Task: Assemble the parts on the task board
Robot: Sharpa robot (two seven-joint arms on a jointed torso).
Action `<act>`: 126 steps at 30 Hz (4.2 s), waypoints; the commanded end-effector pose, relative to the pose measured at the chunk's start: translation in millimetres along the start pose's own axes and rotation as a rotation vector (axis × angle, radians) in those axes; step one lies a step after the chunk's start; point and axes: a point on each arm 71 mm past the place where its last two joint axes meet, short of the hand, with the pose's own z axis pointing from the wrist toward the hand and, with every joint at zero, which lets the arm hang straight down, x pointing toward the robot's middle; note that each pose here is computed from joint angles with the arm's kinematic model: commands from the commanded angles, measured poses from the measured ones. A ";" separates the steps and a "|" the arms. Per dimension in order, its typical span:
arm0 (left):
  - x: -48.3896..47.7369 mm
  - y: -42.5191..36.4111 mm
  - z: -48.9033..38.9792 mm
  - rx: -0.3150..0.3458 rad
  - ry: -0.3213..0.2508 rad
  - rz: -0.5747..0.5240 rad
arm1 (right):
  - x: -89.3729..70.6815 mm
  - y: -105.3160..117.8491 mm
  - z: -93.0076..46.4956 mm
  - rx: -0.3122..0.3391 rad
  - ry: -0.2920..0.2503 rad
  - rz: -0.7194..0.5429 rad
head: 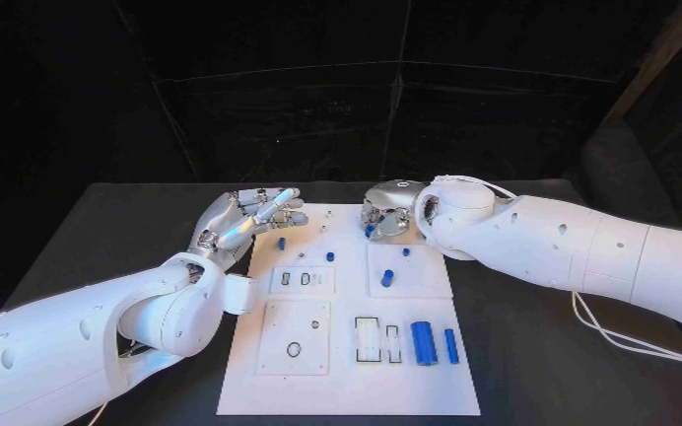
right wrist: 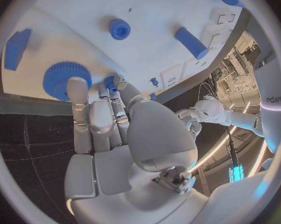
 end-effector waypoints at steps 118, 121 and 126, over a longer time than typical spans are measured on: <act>-5.6 1.6 7.2 -0.026 -0.013 -0.058 | -18.6 45.6 51.3 0.019 -0.206 -0.029; -5.8 1.7 7.2 -0.026 -0.014 -0.057 | -18.8 45.8 50.7 0.017 -0.210 -0.027; -5.0 1.8 7.4 -0.027 -0.013 -0.058 | -19.2 45.5 50.4 0.017 -0.217 -0.022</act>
